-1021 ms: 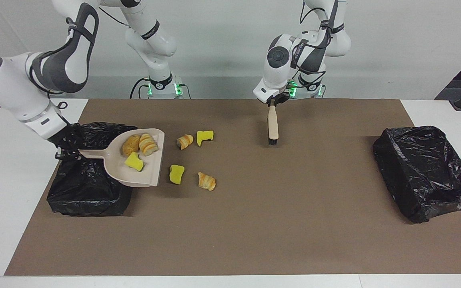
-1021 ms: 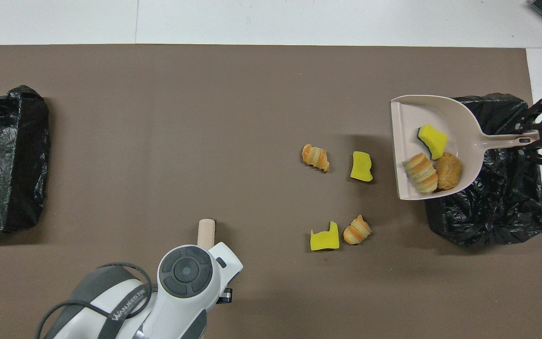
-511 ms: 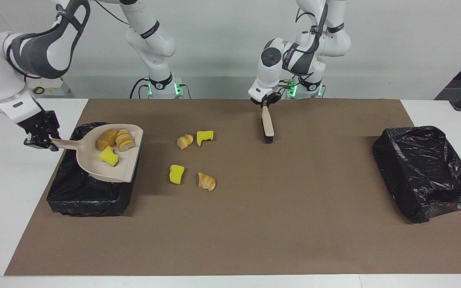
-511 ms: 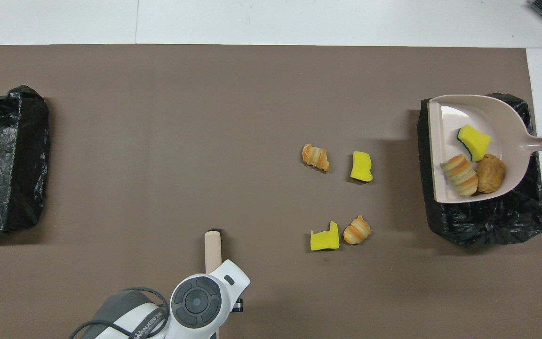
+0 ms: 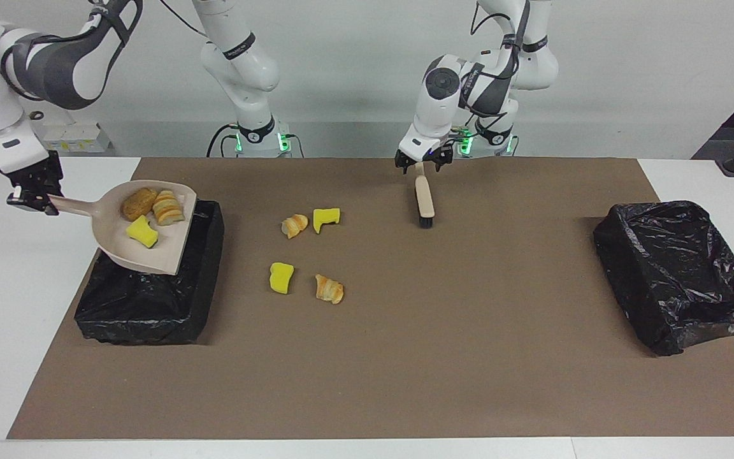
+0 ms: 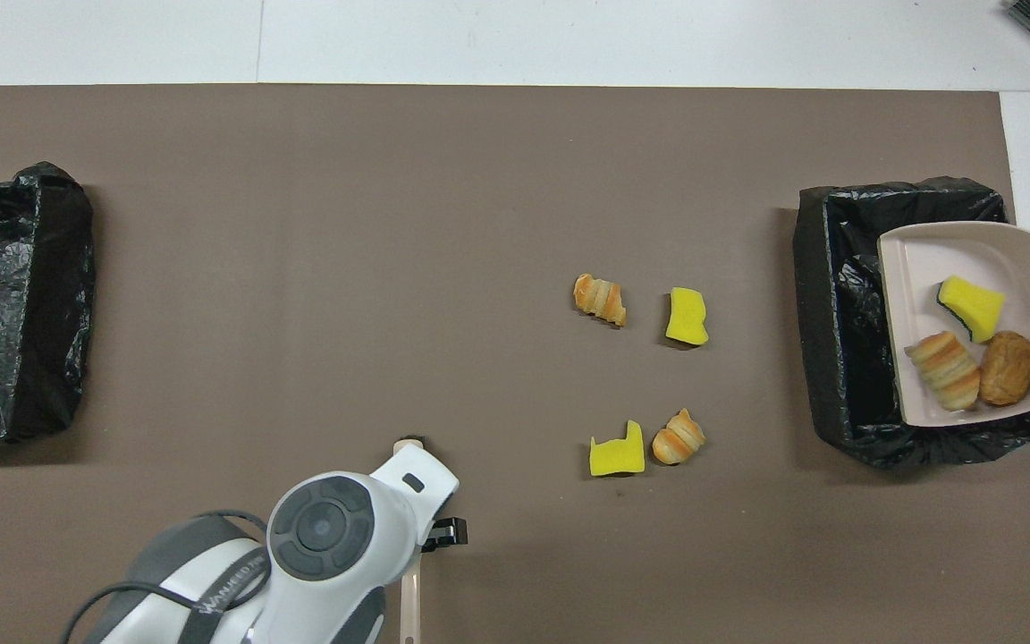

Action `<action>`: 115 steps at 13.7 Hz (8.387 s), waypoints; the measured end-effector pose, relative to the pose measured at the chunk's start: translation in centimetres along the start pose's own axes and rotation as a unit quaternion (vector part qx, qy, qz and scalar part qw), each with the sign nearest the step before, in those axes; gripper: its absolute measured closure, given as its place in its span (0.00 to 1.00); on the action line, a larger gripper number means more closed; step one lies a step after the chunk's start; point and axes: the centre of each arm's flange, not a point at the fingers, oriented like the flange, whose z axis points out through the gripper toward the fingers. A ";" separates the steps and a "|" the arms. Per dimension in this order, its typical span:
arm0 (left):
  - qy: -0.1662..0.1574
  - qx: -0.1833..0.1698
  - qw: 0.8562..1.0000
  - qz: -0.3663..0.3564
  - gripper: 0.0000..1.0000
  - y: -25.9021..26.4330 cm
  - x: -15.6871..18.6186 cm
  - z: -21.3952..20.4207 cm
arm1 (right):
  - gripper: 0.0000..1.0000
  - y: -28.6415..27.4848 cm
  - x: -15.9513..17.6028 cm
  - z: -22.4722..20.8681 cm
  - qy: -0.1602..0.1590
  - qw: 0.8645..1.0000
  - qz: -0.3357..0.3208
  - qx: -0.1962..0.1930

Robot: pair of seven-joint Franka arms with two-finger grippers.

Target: Sweep and dump trash in bin

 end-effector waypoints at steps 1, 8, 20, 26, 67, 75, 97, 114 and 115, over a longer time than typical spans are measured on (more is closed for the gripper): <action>0.004 -0.018 1.000 -0.012 0.00 -1.6 2.0 -1.7 | 0.68 0.1 0.0 0.4 -0.031 1.000 -0.001 0.003; 0.063 -0.034 0.997 0.011 0.00 -14.0 15.7 -9.7 | 0.68 1.6 9.4 0.8 -0.189 0.982 0.007 -0.009; 0.117 -0.002 0.990 0.072 0.00 -26.3 21.1 -24.2 | 0.68 2.2 16.7 -4.6 -0.369 0.929 -0.029 0.003; 0.091 -0.004 0.995 0.040 0.00 -27.4 17.6 -27.4 | 0.68 2.5 19.2 -7.5 -0.427 0.903 -0.047 -0.010; 0.095 0.006 0.991 0.098 0.00 -25.6 16.1 -27.7 | 0.68 1.5 75.5 -4.0 0.095 0.703 0.701 0.069; 0.095 0.006 0.991 0.098 0.00 -25.6 16.1 -27.7 | 0.68 -1.3 79.2 -1.8 0.077 0.719 0.685 0.088; 0.097 0.004 0.989 0.115 0.00 -22.8 25.1 -20.1 | 0.19 3.4 72.5 -3.2 0.133 0.643 0.744 0.125; 0.102 0.005 0.993 0.053 0.00 2.1 17.1 -1.2 | 0.00 -1.0 35.9 -20.3 0.127 0.563 0.814 0.067; 0.102 0.009 0.993 0.053 0.00 2.2 16.9 -0.7 | 0.00 -1.7 35.1 -20.9 0.124 0.569 0.811 0.065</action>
